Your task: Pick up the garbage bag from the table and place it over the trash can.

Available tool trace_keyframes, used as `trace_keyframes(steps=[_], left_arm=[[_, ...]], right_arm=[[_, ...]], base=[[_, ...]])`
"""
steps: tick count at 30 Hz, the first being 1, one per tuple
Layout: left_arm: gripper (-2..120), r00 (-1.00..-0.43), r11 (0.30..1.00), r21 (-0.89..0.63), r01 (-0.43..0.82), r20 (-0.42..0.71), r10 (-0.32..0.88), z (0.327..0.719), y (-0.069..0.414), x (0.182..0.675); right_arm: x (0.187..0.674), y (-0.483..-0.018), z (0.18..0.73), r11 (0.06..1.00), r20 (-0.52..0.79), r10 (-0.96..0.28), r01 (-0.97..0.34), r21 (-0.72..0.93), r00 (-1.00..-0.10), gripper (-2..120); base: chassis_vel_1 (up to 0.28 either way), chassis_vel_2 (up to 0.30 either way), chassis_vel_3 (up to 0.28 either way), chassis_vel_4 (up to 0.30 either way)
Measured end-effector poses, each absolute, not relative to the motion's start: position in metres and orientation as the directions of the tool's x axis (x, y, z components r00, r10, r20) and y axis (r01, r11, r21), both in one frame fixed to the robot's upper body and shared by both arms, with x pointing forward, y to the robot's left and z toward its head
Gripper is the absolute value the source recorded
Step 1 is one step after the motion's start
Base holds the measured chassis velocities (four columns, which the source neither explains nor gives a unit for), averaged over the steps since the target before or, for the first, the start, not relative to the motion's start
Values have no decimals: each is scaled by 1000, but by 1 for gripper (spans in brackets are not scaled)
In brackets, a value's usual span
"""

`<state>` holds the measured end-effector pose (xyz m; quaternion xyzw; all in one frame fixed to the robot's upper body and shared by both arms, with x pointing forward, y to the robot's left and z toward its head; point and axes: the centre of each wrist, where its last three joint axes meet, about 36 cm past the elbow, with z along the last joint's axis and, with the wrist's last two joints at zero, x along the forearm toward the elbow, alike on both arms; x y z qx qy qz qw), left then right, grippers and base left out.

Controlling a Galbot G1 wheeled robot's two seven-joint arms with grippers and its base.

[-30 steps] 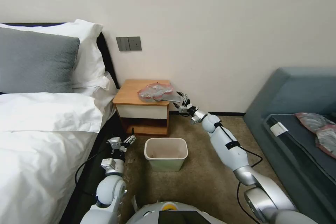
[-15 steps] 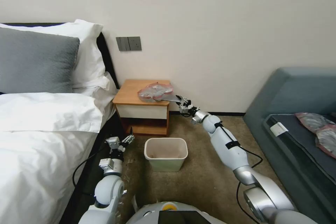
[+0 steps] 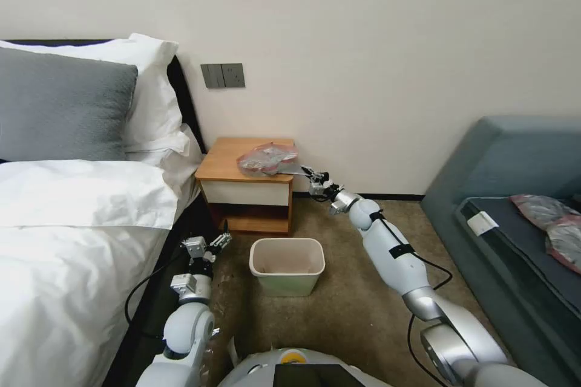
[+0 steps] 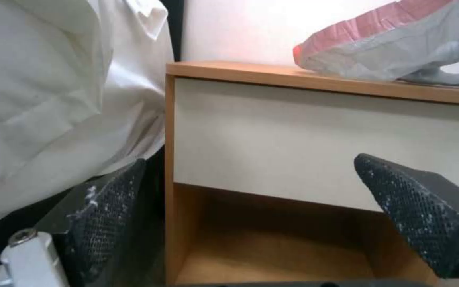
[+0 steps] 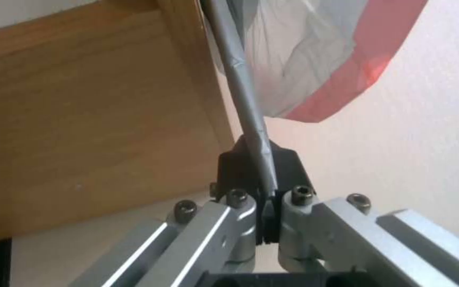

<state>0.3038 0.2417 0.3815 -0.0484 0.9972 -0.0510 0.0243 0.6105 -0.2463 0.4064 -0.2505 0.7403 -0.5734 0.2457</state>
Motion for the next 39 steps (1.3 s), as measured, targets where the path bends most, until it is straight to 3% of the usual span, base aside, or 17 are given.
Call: trace_keyframes(steps=[4, 9, 12, 17, 29, 39], left_arm=[[100, -993, 990, -102, -101, -45, -106, 382, 243, 304], [100, -989, 986, -98, -132, -53, -137, 383, 249, 307], [100, -983, 980, -108, -164, -70, -172, 387, 257, 314], [99, -972, 972, -126, -199, -100, -212, 398, 272, 321], [99, -955, 952, -198, -235, -135, -264, 417, 284, 332], [100, -954, 947, -217, -236, -133, -268, 418, 284, 333]], right_arm=[[608, -245, 410, 227, -84, -648, -86, -970, -757, 0], [584, -243, 418, 311, -106, -623, -122, -942, -775, 0], [552, -234, 423, 374, -133, -618, -142, -916, -775, 0], [509, -223, 422, 403, -149, -641, -165, -900, -753, 0], [446, -215, 398, 396, -140, -704, -221, -891, -696, 0], [403, -230, 359, 343, -58, -740, -302, -889, -670, 0]], base=[[0, 0, 0, 0], [0, 0, 0, 0], [0, 0, 0, 0], [0, 0, 0, 0], [0, 0, 0, 0], [0, 0, 0, 0]])
